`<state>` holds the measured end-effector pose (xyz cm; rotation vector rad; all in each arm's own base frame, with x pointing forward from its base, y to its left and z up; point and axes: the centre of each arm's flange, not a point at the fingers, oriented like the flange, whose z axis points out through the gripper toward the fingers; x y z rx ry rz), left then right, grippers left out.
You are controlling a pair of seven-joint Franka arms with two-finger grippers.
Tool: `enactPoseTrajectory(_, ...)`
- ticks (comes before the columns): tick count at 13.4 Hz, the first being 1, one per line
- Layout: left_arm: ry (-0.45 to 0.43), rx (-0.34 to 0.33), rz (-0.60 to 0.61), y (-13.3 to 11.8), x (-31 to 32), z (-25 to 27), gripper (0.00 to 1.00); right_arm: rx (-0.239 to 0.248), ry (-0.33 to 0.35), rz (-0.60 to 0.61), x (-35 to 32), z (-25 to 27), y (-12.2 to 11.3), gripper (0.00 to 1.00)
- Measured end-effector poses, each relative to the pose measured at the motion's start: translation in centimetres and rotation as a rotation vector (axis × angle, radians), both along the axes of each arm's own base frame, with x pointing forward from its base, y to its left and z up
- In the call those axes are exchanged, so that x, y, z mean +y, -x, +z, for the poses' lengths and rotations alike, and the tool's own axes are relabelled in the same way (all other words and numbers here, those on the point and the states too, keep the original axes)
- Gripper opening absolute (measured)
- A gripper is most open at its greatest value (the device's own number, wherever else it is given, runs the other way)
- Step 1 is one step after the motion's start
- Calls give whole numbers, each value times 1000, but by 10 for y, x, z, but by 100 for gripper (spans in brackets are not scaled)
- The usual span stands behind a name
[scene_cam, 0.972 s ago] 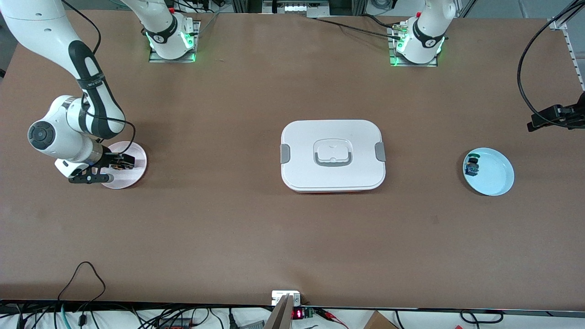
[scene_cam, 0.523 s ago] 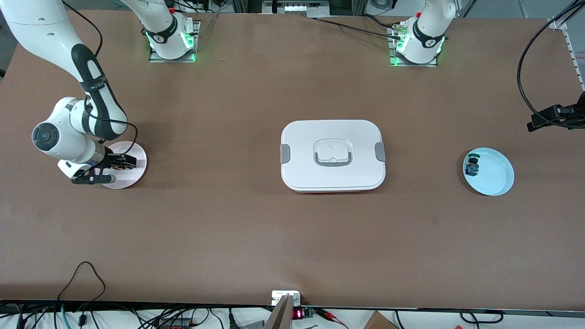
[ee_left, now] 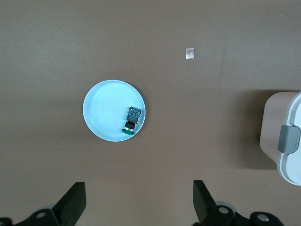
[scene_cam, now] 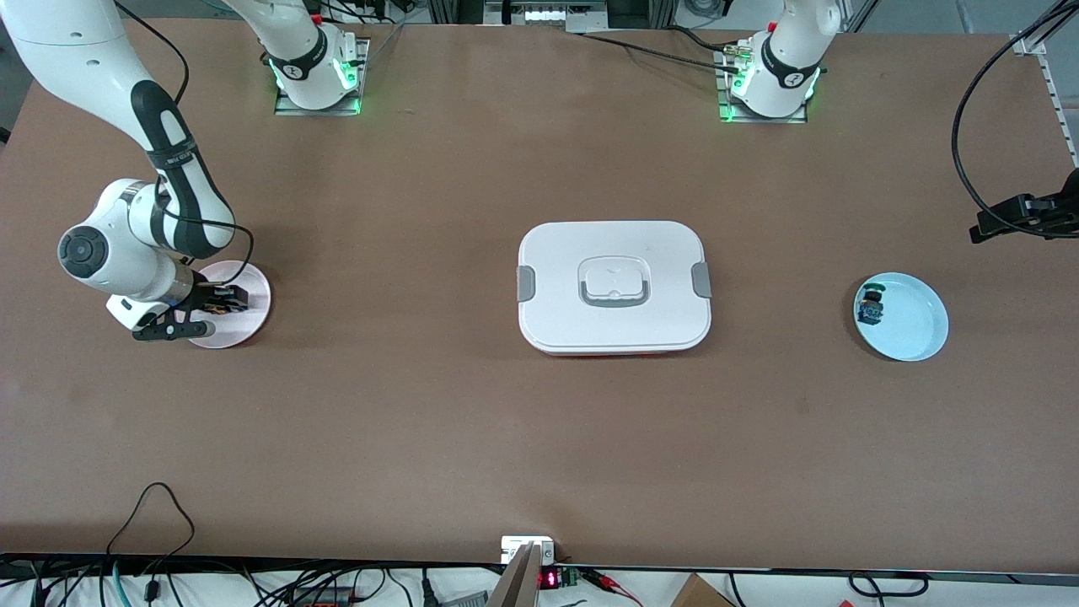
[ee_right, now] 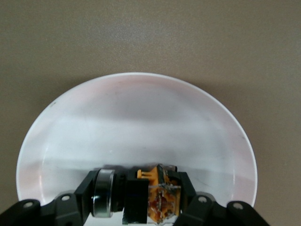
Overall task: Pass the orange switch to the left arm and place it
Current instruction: 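Close the right gripper on the orange switch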
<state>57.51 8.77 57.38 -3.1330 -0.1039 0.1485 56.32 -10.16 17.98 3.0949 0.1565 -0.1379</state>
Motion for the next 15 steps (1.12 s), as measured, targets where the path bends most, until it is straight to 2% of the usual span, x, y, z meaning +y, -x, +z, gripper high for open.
enactPoseTrajectory(6,0,0,-12,-1,-7,0,100,52,-33,28,18,19,-2,72)
enactPoseTrajectory(9,0,0,-15,-1,-10,0,100,86,-58,52,34,58,-13,72)
enactPoseTrajectory(12,0,1,-12,-1,-8,0,100,73,-73,109,42,104,-30,72)
enactPoseTrajectory(15,0,1,-12,-1,-8,0,100,89,-100,184,73,151,-42,72)
